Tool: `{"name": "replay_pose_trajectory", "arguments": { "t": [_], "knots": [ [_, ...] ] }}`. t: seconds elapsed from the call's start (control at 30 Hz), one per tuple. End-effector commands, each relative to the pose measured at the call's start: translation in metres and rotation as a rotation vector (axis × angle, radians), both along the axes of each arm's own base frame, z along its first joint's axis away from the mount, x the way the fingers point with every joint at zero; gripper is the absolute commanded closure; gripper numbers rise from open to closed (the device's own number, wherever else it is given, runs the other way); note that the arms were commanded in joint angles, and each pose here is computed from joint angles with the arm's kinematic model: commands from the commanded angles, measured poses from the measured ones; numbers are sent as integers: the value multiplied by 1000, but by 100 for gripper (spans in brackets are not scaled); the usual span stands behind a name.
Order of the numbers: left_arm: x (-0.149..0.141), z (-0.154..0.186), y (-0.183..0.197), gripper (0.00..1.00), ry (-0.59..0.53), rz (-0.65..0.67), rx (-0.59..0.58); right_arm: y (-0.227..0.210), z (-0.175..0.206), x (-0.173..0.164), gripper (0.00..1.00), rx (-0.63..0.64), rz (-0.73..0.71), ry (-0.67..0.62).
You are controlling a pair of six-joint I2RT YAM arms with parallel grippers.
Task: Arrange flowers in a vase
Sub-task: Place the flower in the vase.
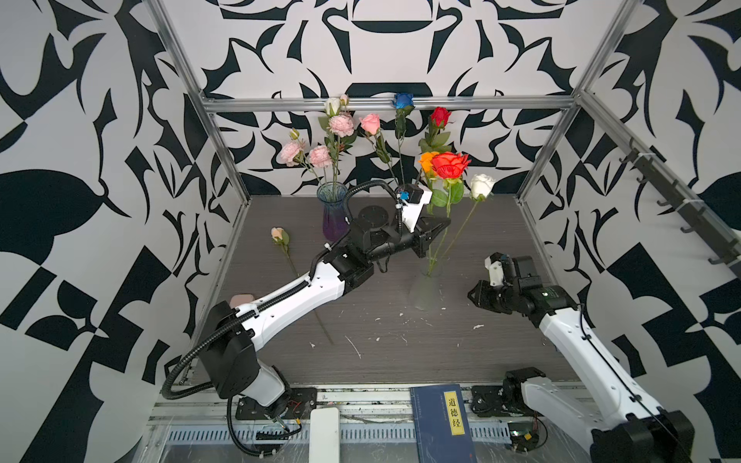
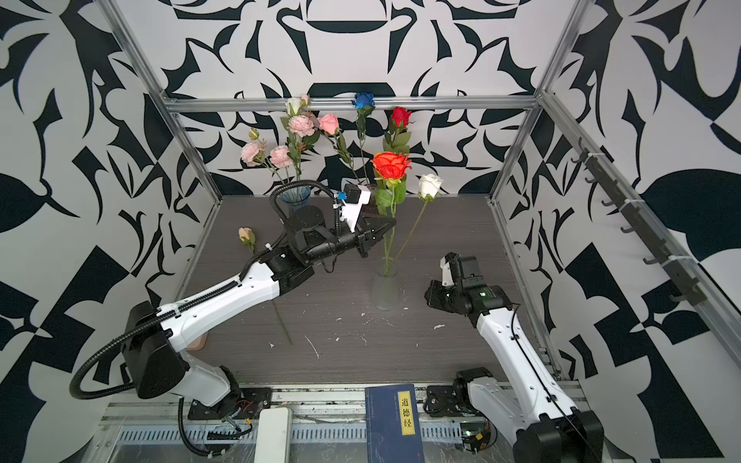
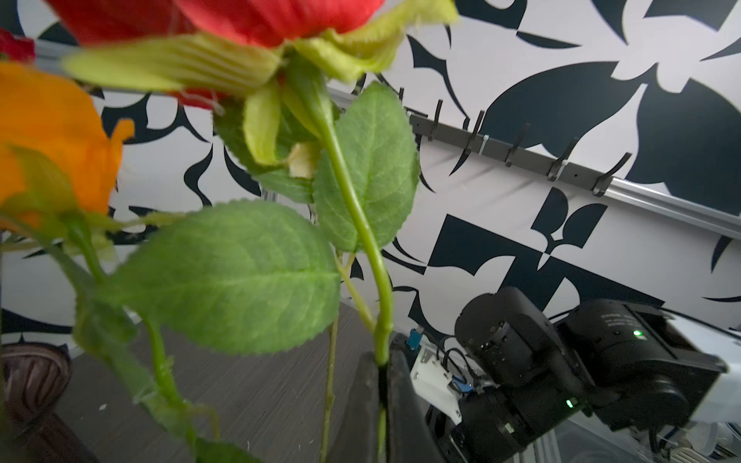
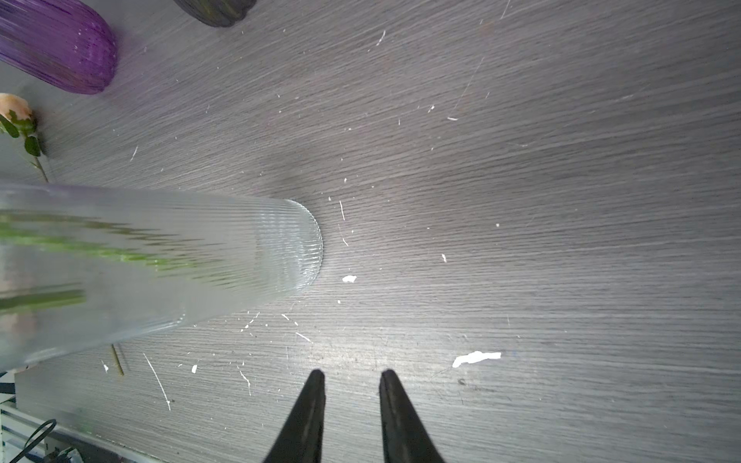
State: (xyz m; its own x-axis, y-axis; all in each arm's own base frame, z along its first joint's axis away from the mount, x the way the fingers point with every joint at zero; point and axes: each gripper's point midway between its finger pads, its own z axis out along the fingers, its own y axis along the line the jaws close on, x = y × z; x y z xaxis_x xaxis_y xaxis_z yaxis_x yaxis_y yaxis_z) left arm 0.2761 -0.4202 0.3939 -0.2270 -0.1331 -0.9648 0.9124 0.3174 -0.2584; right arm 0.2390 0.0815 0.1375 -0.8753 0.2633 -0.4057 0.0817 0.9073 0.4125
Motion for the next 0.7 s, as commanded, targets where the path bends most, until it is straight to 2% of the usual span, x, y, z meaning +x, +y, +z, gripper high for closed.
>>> {"name": "replay_pose_trajectory", "arguments": {
  "t": [0.0, 0.03, 0.07, 0.1, 0.13, 0.17, 0.27, 0.5, 0.6, 0.67],
  "knots": [
    [5, -15, -2, 100, 34, 18, 23, 1, 6, 2, 72, 11, 0, -27],
    [5, -19, -2, 94, 43, 21, 31, 1, 7, 2, 72, 12, -1, -27],
    [6, -20, -3, 79, 49, 21, 38, 1, 6, 2, 72, 12, -1, -27],
    [6, -22, -2, 51, 54, 24, 46, 1, 6, 2, 72, 12, 0, -26],
    [6, -23, -1, 34, 58, 29, 57, 2, 6, 2, 72, 12, 1, -22],
    [6, -22, 0, 27, 56, 35, 63, 2, 5, 2, 72, 12, 2, -21],
    [6, -20, 7, 23, 39, 61, 77, 2, 5, 2, 72, 12, 2, -21],
    [3, -13, 36, 21, 13, 155, 126, 2, 5, 2, 72, 12, 2, -21],
    [9, -21, 63, 20, 28, 280, 164, 2, 6, 2, 72, 13, 2, -22],
    [19, -36, 88, 22, 92, 389, 217, 2, 5, 2, 72, 13, 2, -22]
  ]
}}
